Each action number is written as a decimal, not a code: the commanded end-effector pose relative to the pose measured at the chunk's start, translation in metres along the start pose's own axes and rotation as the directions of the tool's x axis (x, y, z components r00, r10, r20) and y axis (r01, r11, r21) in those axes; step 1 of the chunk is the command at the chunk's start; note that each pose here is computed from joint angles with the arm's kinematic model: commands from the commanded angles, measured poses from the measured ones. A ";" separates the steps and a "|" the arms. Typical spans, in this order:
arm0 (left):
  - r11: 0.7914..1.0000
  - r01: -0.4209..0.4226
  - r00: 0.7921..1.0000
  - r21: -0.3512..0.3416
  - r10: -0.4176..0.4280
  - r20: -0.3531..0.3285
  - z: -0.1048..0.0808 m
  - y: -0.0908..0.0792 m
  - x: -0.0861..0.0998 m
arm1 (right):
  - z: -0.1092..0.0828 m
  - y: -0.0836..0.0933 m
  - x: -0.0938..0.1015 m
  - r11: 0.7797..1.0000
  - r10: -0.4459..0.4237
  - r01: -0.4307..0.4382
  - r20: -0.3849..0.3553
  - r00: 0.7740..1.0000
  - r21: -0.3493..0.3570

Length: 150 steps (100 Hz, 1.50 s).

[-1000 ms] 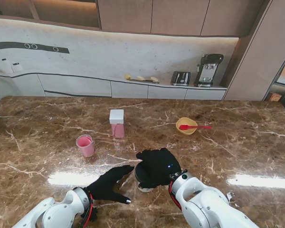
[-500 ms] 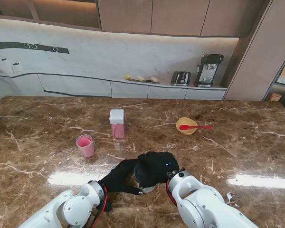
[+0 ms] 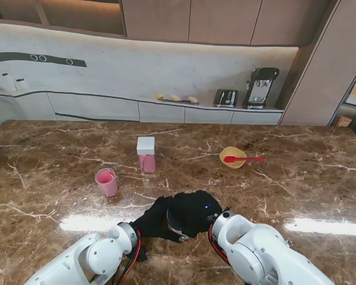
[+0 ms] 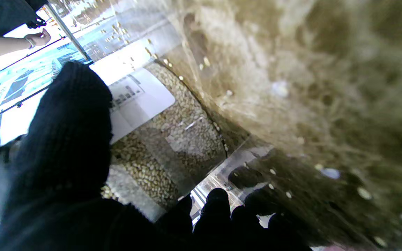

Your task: Measure grain into the airtight container

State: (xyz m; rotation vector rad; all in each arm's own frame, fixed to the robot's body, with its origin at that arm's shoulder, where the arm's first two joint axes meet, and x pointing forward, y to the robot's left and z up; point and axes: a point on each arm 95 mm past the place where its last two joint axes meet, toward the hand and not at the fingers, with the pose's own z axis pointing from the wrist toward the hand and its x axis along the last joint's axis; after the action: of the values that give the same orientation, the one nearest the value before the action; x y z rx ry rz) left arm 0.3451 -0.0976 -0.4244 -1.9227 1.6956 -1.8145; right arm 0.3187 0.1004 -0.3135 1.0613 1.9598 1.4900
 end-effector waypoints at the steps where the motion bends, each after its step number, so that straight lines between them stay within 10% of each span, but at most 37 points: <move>1: 0.999 0.031 0.998 -0.045 -0.029 0.053 -0.003 0.024 -0.013 | -0.007 -0.021 0.005 0.997 -0.024 0.026 -0.032 0.999 0.073; 21: 0.999 0.025 0.999 -0.026 -0.024 0.048 -0.007 0.021 -0.015 | -0.012 -0.012 0.006 0.998 -0.007 0.011 -0.070 0.998 0.061; 49: 1.000 0.013 0.999 -0.020 -0.013 0.032 -0.010 0.020 -0.014 | -0.003 -0.009 0.003 0.965 -0.257 0.261 0.099 0.961 -0.028; 74: 1.000 0.010 0.999 -0.023 -0.010 0.033 -0.010 0.019 -0.013 | -0.005 -0.010 0.005 0.995 -0.055 0.061 -0.069 0.996 0.082; 124: 1.000 0.002 1.000 -0.024 -0.001 0.024 -0.009 0.019 -0.012 | -0.003 -0.005 -0.004 0.979 -0.203 0.204 0.069 0.977 -0.011; 150: 1.000 0.001 1.000 -0.021 0.000 0.028 -0.011 0.018 -0.013 | -0.007 -0.002 -0.004 0.988 -0.077 0.091 -0.113 0.991 0.122</move>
State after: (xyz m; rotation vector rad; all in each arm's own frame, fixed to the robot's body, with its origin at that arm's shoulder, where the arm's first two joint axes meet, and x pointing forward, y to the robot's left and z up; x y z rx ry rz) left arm 0.3402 -0.0949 -0.4246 -1.8980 1.6857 -1.8331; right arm 0.3184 0.0935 -0.3086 1.0045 2.1997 1.4750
